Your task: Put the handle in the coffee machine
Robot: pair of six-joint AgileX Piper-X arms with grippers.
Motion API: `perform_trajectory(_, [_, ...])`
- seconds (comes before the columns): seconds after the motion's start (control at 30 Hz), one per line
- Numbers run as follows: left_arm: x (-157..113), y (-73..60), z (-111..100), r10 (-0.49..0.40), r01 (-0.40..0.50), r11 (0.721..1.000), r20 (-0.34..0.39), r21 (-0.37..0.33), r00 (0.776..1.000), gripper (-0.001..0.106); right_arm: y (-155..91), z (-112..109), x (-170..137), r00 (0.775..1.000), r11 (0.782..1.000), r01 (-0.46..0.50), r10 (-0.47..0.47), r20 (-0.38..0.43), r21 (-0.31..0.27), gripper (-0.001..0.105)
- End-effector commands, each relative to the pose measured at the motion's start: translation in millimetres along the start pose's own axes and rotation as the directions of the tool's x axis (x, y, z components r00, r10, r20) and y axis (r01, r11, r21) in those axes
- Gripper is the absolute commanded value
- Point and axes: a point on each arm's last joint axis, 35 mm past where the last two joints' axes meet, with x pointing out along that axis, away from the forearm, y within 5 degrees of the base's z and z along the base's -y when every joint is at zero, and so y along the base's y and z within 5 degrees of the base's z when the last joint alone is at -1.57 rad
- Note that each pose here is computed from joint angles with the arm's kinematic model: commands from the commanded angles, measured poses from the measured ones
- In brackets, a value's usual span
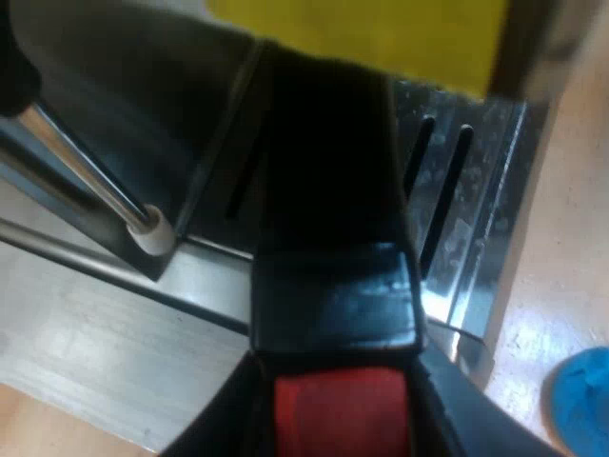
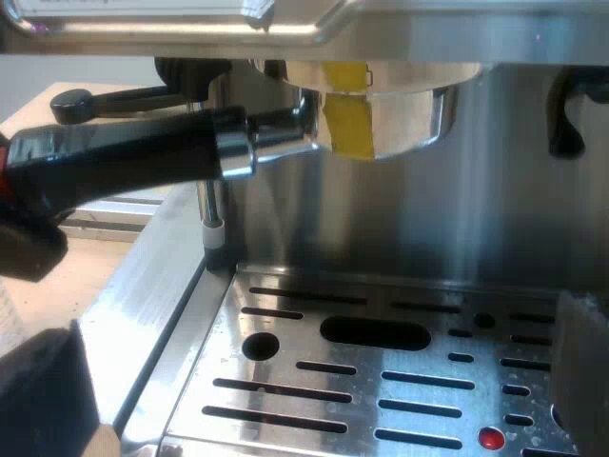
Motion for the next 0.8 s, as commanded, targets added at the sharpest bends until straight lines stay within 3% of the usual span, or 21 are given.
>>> perform_trajectory(0.03, [-6,2.7,10,-0.002,0.000,0.999,0.071,0.034,0.997,0.000,-1,1,1,1.000,1.000,0.003,-0.003,0.003,-0.002,0.105])
perform_trajectory(0.3, [-15,5.7,22,0.001,-0.007,0.999,0.103,0.054,0.995,0.000,-1,-1,1,1.000,1.000,0.004,-0.004,-0.006,-0.018,0.105])
perform_trajectory(0.67, [-26,-0.2,28,-0.050,0.050,0.999,0.071,0.003,0.996,0.000,-1,-2,1,1.000,1.000,0.005,-0.005,-0.013,-0.018,0.105])
perform_trajectory(0.73, [-27,-0.3,30,-0.050,0.050,0.999,0.070,0.003,0.996,0.000,-1,-2,1,1.000,1.000,-0.008,0.008,-0.014,-0.026,0.105])
perform_trajectory(0.8, [-30,-0.1,32,-0.049,0.049,0.999,0.071,0.004,0.996,0.000,2,-2,1,0.997,0.995,-0.073,0.071,-0.022,-0.073,0.105])
